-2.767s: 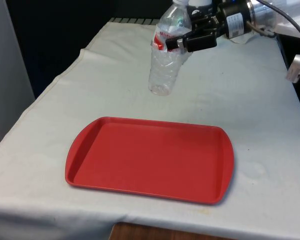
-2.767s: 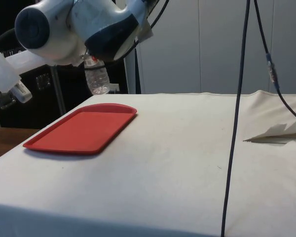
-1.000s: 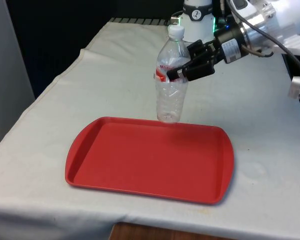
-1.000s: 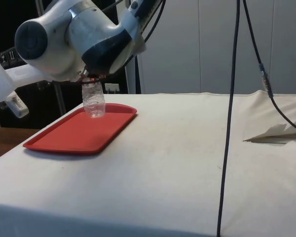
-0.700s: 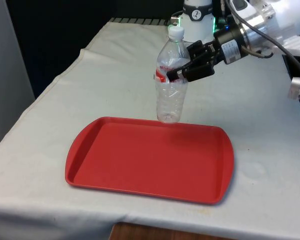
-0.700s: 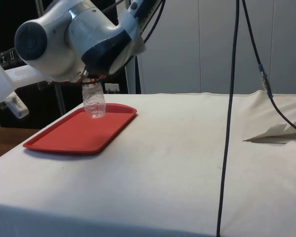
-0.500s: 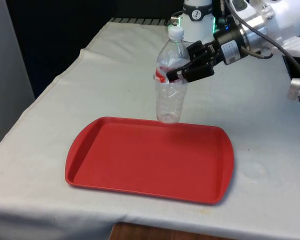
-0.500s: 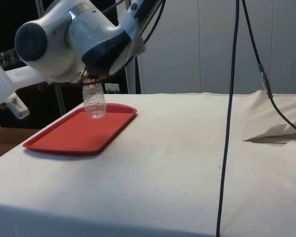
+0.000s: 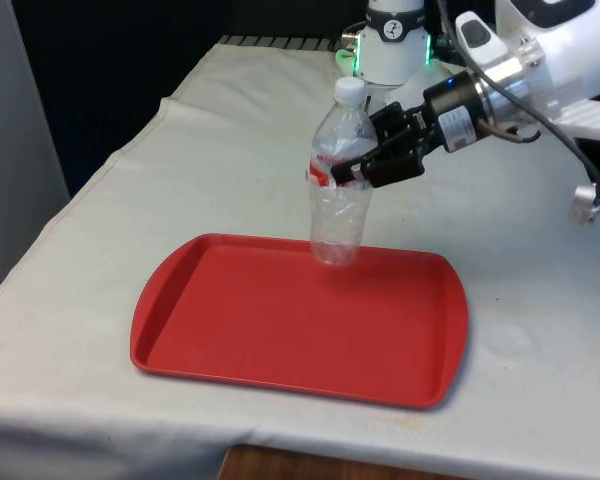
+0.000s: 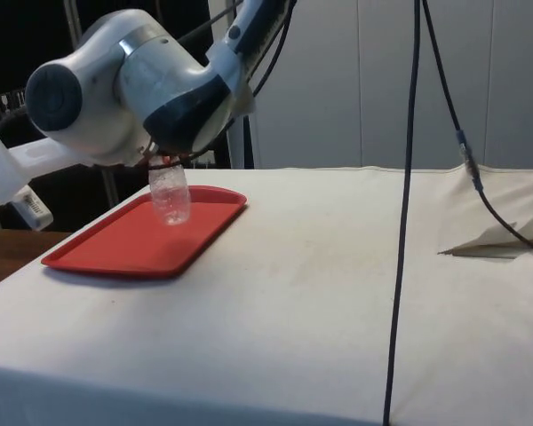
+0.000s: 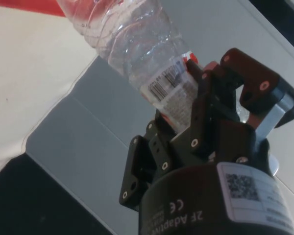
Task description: Place the bottle upright on the tray.
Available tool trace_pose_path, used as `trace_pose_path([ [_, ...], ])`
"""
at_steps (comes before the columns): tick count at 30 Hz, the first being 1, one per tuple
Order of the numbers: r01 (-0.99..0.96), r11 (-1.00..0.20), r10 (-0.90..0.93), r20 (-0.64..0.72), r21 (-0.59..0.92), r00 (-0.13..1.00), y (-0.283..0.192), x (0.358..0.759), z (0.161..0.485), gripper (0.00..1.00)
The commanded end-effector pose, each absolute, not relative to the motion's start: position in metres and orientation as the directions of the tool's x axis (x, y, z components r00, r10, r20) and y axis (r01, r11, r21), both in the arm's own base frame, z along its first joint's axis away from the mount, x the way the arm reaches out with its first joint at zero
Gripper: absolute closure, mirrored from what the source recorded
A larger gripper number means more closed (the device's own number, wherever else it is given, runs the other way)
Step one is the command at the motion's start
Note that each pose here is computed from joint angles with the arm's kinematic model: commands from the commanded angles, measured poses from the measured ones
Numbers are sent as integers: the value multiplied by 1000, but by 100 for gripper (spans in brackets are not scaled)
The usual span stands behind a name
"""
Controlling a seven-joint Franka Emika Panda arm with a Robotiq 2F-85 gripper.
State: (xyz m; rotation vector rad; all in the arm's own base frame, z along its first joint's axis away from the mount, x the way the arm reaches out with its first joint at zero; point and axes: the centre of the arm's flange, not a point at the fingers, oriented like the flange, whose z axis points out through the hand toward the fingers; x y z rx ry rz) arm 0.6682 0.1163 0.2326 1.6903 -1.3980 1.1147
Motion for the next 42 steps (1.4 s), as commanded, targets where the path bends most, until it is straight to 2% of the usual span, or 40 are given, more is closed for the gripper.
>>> trace_pose_path([
  [1, -979, -201, -413, 908, -19, 67, 116, 671, 229, 66],
  [13, -979, -202, -413, 905, 15, 99, 116, 680, 207, 66],
  [42, -982, -188, -437, 895, 2, 86, 117, 677, 184, 66],
])
